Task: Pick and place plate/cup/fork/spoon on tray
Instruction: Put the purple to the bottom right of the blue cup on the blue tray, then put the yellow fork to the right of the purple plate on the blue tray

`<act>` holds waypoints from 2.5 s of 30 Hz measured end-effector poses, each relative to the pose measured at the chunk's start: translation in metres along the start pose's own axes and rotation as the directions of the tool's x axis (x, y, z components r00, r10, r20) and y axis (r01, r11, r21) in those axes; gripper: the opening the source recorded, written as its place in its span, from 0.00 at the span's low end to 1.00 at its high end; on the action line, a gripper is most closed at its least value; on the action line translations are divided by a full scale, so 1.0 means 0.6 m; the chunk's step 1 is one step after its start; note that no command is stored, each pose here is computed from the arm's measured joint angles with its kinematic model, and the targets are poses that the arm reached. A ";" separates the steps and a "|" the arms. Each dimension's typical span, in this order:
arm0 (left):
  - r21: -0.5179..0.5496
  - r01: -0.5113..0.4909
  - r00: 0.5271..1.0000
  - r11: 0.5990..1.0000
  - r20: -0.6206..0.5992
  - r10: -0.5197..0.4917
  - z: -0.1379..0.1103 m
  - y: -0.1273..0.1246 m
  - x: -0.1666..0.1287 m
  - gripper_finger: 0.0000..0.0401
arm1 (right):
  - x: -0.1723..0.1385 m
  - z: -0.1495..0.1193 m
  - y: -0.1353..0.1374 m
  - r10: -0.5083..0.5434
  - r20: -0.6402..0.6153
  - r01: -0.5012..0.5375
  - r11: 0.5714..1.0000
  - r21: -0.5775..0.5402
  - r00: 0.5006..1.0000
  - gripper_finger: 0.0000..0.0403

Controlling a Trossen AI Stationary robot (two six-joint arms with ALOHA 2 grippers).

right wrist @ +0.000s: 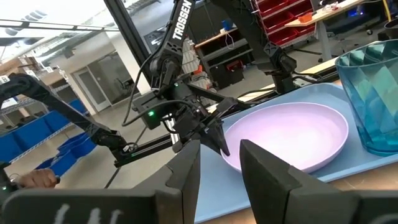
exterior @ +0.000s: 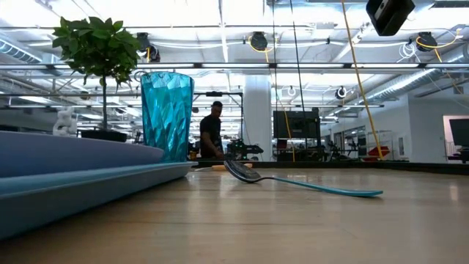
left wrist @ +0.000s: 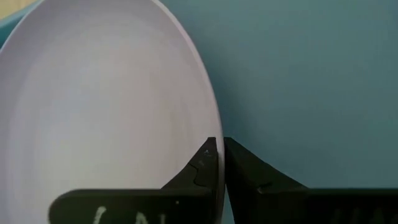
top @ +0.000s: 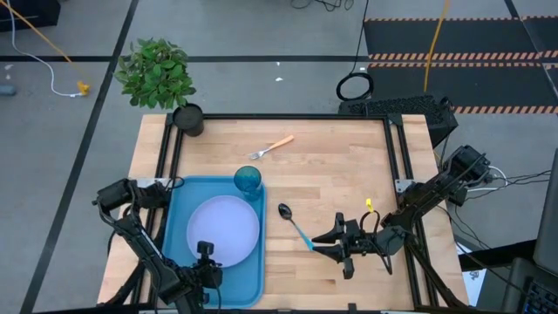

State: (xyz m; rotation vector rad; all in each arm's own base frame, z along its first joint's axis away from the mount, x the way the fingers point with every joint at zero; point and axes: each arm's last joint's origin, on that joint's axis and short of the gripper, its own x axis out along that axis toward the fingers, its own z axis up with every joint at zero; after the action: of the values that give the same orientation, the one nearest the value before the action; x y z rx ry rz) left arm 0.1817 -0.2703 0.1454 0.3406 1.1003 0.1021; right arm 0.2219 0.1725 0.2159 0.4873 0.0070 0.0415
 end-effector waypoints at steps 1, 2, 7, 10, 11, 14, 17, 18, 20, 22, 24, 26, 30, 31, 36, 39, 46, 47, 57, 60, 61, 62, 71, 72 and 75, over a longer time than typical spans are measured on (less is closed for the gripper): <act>0.000 0.000 1.000 1.000 -0.001 0.000 0.000 0.000 0.000 0.05 | 0.000 0.000 0.000 0.000 0.000 0.000 1.000 0.000 1.000 0.26; 0.000 -0.001 1.000 1.000 -0.001 0.001 0.000 0.000 0.000 0.05 | 0.000 0.000 0.000 0.000 0.000 0.000 1.000 0.000 1.000 0.26; -0.003 -0.002 1.000 1.000 0.000 0.002 0.000 0.000 0.000 0.13 | 0.000 0.000 0.000 0.000 0.000 0.000 1.000 0.000 1.000 0.26; -0.010 -0.011 1.000 1.000 -0.002 0.011 0.000 0.002 0.000 0.18 | 0.000 0.000 0.000 0.000 0.000 0.000 1.000 0.000 1.000 0.26; -0.014 -0.016 1.000 1.000 -0.006 0.016 -0.001 0.003 0.001 0.20 | 0.000 0.000 0.000 0.000 0.000 0.000 1.000 0.000 1.000 0.26; -0.022 -0.038 0.999 0.999 -0.016 0.037 -0.002 0.007 0.002 0.22 | 0.000 0.000 0.000 0.000 0.000 0.000 1.000 0.000 1.000 0.26; -0.033 -0.053 0.999 0.998 -0.013 0.052 0.000 0.010 0.003 0.22 | 0.000 0.000 0.000 0.000 0.000 0.000 1.000 0.000 1.000 0.26; -0.037 -0.053 0.999 0.998 -0.012 0.052 0.001 0.011 0.004 0.22 | 0.000 0.000 0.000 0.000 0.000 0.000 1.000 0.000 1.000 0.26; -0.040 -0.053 0.999 0.998 -0.013 0.053 0.002 0.011 0.005 0.22 | 0.000 0.000 0.000 0.000 0.000 0.000 1.000 0.000 1.000 0.26; -0.046 -0.052 0.999 0.998 -0.011 0.051 0.002 0.011 0.005 0.22 | 0.000 0.000 0.000 0.000 0.000 0.000 1.000 0.001 1.000 0.26; -0.065 -0.052 0.999 0.997 -0.012 0.051 0.002 0.011 0.005 0.22 | 0.000 0.000 0.000 0.000 0.000 0.000 1.000 0.000 1.000 0.26; -0.101 -0.048 0.999 0.994 -0.018 0.047 0.002 0.011 0.005 0.22 | 0.000 0.000 0.000 -0.001 0.000 0.001 1.000 -0.001 1.000 0.26; -0.162 0.001 0.999 0.987 -0.038 -0.007 0.006 0.018 -0.009 0.22 | 0.003 -0.002 -0.009 -0.053 -0.007 0.053 0.998 -0.031 0.999 0.26; -0.172 0.016 0.999 0.985 -0.032 -0.022 0.008 0.022 -0.017 0.22 | 0.005 -0.003 -0.013 -0.077 -0.013 0.076 0.996 -0.056 0.997 0.26; -0.229 0.103 0.994 0.968 0.051 -0.094 0.023 0.054 -0.070 0.22 | 0.027 -0.003 -0.058 -0.207 -0.061 0.193 0.963 -0.189 0.976 0.26; -0.228 0.134 0.986 0.964 0.130 -0.107 0.031 0.078 -0.103 0.22 | 0.048 0.007 -0.098 -0.211 -0.136 0.180 0.961 -0.211 0.968 0.26; -0.203 0.057 0.935 0.978 0.354 0.019 0.043 0.131 -0.157 0.22 | 0.086 0.061 -0.219 -0.206 -0.231 0.150 0.959 -0.240 0.951 0.26; -0.204 0.044 0.928 0.978 0.372 0.036 0.044 0.136 -0.161 0.22 | 0.090 0.070 -0.234 -0.201 -0.250 0.136 0.957 -0.255 0.947 0.26; -0.189 -0.040 0.906 0.981 0.407 0.115 0.052 0.153 -0.161 0.22 | 0.130 0.189 -0.302 -0.391 -0.336 0.182 0.839 -0.512 0.857 0.33; -0.220 -0.029 0.908 0.975 0.402 0.118 0.054 0.155 -0.159 0.22 | 0.130 0.220 -0.324 -0.428 -0.287 0.207 0.796 -0.569 0.857 0.36; -0.228 -0.027 0.908 0.973 0.401 0.120 0.055 0.156 -0.159 0.22 | 0.129 0.229 -0.332 -0.441 -0.277 0.219 0.787 -0.577 0.854 0.37; -0.233 -0.025 0.908 0.972 0.401 0.120 0.055 0.156 -0.159 0.22 | 0.127 0.237 -0.340 -0.453 -0.270 0.229 0.779 -0.584 0.850 0.39; -0.240 -0.058 0.902 0.969 0.403 0.154 0.060 0.163 -0.154 0.22 | 0.112 0.282 -0.429 -0.442 -0.317 0.161 0.759 -0.631 0.839 0.43; -0.245 -0.063 0.902 0.967 0.400 0.160 0.062 0.166 -0.152 0.22 | 0.111 0.284 -0.440 -0.439 -0.335 0.148 0.762 -0.631 0.833 0.43; -0.258 -0.078 0.904 0.963 0.389 0.177 0.068 0.173 -0.147 0.22 | 0.117 0.287 -0.473 -0.435 -0.373 0.106 0.754 -0.648 0.819 0.42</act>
State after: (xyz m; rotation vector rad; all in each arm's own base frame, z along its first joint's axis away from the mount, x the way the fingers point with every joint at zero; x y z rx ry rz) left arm 0.1867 -0.2029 0.2706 0.2057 0.6380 0.2656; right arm 0.3059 -0.1554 0.2354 -0.1959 0.5801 -0.1291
